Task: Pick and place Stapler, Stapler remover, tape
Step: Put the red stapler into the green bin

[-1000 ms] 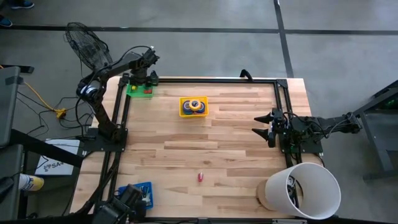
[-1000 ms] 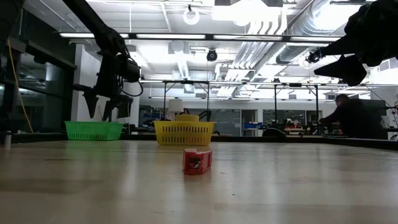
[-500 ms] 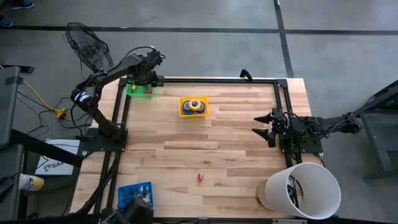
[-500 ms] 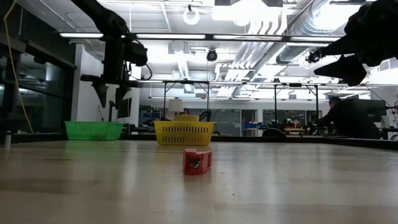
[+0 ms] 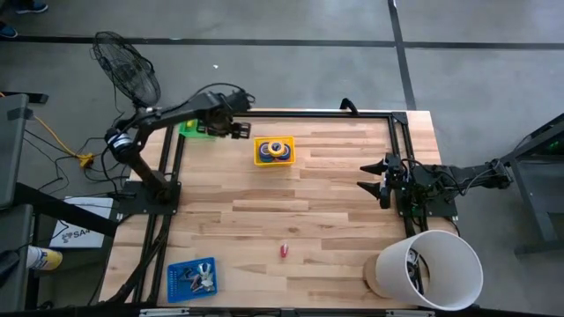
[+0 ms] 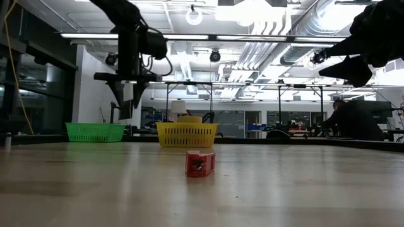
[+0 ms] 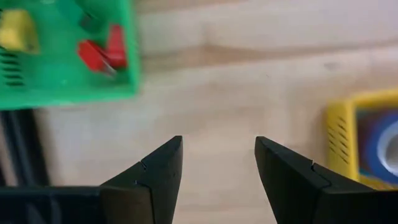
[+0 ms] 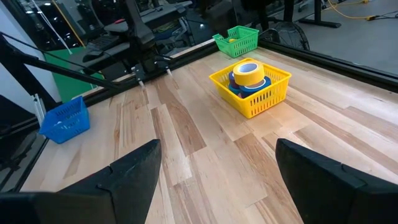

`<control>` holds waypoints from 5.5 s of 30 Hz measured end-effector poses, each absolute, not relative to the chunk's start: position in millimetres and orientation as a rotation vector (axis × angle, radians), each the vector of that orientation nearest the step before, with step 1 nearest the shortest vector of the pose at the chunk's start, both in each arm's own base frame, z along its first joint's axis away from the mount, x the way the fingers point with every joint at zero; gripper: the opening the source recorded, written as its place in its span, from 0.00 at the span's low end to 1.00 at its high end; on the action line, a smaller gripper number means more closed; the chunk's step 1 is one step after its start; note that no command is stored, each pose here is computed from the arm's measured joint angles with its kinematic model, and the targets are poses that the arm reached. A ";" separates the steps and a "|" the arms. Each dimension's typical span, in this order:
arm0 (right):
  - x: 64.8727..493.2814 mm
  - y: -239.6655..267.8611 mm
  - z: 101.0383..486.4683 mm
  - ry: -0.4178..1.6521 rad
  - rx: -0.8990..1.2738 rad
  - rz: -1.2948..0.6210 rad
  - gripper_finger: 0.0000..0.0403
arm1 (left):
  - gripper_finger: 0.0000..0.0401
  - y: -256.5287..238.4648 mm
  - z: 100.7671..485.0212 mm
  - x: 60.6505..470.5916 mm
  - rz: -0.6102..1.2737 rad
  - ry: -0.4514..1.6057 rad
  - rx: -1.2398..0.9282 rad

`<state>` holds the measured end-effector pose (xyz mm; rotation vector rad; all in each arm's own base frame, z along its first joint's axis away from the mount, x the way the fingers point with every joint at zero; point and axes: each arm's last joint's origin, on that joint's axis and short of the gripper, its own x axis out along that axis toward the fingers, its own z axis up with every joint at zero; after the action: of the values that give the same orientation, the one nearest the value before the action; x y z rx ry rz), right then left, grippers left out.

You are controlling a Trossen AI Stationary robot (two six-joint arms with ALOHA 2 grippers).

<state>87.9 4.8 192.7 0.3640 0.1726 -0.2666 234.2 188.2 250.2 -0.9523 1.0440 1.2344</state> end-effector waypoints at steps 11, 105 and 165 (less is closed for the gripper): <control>87.9 4.8 192.6 0.173 0.363 -0.267 0.76 | 0.49 110.0 250.2 280.0 1.127 1.031 -0.979; 96.3 6.4 185.8 0.264 0.333 -0.286 0.76 | 0.49 -154.3 159.6 388.6 -1.012 0.652 1.320; 96.5 6.5 185.4 0.269 0.332 -0.287 0.76 | 0.14 -138.2 151.3 384.2 -0.482 1.121 0.388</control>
<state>96.5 6.5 185.4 0.3319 0.2690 -0.2867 384.2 -138.2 151.3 0.3879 1.1214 -0.4818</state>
